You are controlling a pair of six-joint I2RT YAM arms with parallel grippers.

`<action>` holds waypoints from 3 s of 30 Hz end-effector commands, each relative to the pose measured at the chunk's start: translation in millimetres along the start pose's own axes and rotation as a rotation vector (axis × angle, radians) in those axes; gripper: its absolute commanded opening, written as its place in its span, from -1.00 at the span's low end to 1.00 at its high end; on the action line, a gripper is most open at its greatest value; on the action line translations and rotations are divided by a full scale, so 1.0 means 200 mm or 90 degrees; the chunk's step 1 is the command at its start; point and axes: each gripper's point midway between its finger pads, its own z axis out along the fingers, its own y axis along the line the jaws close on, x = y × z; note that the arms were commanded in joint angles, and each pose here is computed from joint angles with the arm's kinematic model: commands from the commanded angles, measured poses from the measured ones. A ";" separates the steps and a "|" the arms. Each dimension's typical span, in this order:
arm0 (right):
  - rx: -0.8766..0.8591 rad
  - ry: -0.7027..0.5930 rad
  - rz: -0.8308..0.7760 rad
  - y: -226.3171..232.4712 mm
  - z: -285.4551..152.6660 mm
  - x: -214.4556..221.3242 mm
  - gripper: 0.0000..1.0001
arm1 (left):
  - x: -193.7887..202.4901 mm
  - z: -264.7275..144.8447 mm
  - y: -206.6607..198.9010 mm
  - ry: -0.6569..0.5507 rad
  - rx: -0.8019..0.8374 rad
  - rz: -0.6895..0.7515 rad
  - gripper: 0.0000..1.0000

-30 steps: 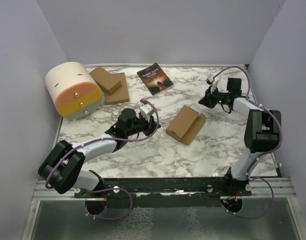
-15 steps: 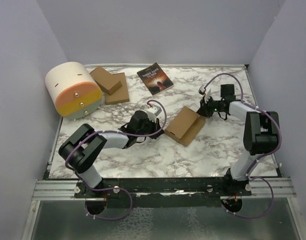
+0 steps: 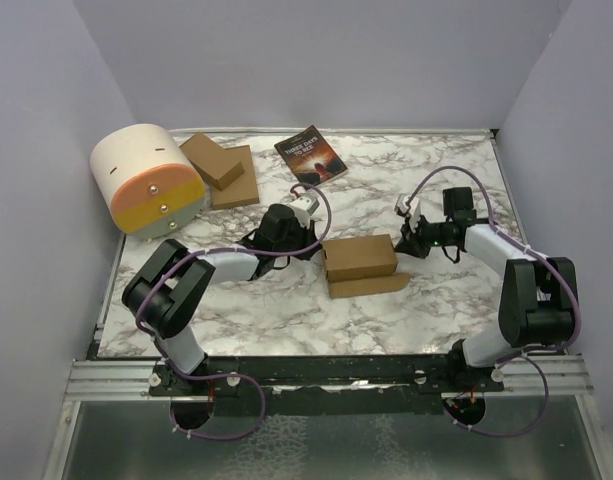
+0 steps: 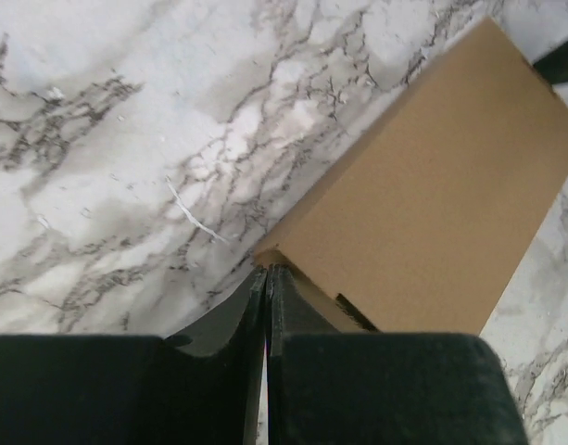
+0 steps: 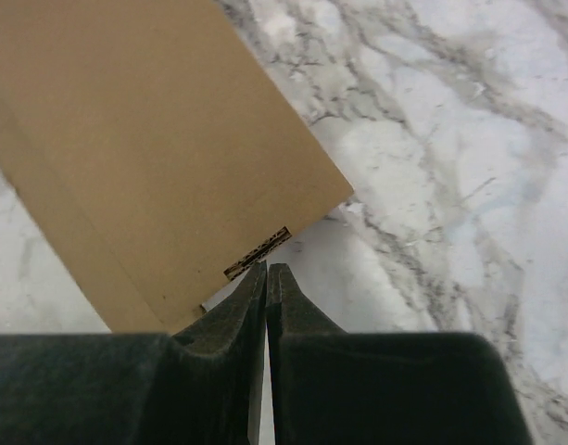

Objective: Fold the paper box

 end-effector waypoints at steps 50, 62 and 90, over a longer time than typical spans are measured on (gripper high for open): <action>-0.230 0.045 0.084 0.43 0.37 -0.19 -0.65 | 0.20 -0.41 -0.15 -0.019 0.087 -0.147 -0.74; -0.230 0.053 0.089 0.43 0.38 -0.17 -0.66 | 0.33 -0.25 -0.10 0.041 0.019 -0.116 -0.87; -0.238 0.065 0.103 0.44 0.39 -0.13 -0.66 | 0.22 -0.16 -0.17 0.028 0.046 -0.087 -0.87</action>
